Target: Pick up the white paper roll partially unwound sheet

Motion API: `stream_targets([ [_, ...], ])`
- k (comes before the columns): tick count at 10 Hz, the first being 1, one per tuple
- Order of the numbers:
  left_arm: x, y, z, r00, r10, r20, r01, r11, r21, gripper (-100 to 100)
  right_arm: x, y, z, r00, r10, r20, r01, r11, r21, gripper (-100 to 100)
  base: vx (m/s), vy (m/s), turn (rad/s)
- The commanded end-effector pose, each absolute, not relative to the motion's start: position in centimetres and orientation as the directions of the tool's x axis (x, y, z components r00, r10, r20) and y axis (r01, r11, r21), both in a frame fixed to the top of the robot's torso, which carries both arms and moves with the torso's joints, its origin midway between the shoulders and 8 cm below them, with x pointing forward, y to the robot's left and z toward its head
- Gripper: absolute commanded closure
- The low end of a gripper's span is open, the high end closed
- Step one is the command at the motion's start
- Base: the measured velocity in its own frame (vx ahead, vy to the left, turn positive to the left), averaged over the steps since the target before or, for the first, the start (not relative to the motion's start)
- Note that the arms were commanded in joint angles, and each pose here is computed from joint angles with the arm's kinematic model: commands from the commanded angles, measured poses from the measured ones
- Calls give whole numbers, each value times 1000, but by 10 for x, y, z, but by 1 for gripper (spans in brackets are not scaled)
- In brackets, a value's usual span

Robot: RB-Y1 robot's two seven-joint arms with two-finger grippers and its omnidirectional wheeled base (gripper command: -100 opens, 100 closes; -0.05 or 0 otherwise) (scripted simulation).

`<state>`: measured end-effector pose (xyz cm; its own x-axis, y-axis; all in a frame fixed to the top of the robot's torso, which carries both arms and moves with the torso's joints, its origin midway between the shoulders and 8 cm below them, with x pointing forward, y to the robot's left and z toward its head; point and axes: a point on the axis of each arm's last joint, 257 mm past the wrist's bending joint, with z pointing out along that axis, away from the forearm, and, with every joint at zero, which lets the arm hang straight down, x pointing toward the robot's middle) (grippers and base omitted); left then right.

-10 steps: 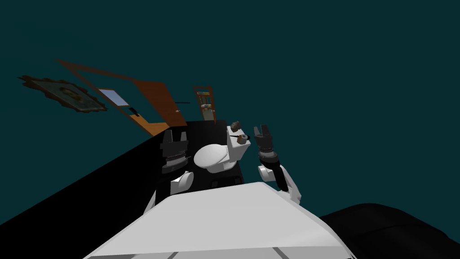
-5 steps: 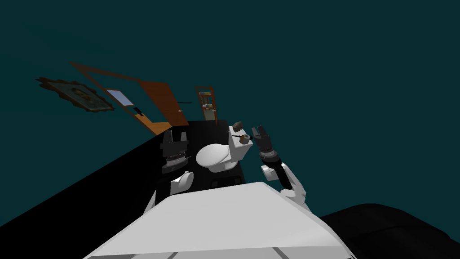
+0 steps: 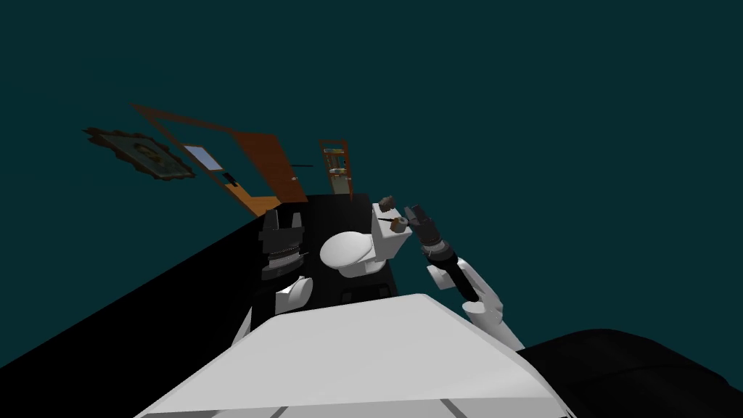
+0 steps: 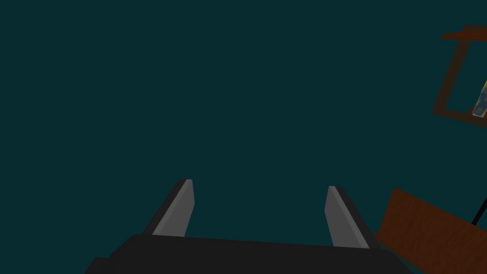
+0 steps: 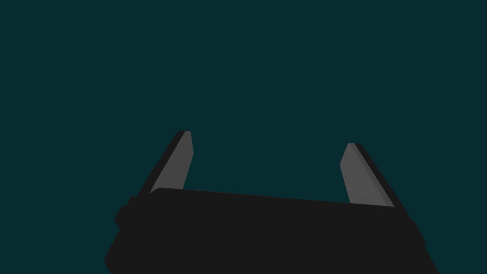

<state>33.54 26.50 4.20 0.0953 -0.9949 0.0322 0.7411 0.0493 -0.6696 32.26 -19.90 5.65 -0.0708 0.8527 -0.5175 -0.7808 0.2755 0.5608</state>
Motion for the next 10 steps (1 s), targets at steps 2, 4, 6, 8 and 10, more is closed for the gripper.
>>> stream_targets([
  [2, 335, 265, 42, 95, -995, 32, 741, 49, -670, 0, 325, -196, 52, -112, 815, -569, -782, 281, 557, -100, -5, 51, 55],
  [4, 335, 265, 42, 95, -995, 32, 741, 49, -670, 0, 326, -195, 49, -141, 786, -602, -782, 284, 555, -100, -6, 35, 34],
  [6, 335, 265, 42, 95, -995, 32, 741, 49, -670, 0, 326, -190, 46, -159, 757, -633, -784, 294, 548, -100, -2, 34, 15],
  [8, 335, 265, 42, 95, -995, 32, 741, 49, -670, 0, 327, -189, 42, -190, 718, -669, -784, 300, 544, -100, -6, 46, 54],
  [10, 335, 265, 42, 95, -995, 32, 741, 49, -670, 0, 330, -190, 40, -214, 685, -696, -782, 306, 542, -100, 2, 39, 34],
])
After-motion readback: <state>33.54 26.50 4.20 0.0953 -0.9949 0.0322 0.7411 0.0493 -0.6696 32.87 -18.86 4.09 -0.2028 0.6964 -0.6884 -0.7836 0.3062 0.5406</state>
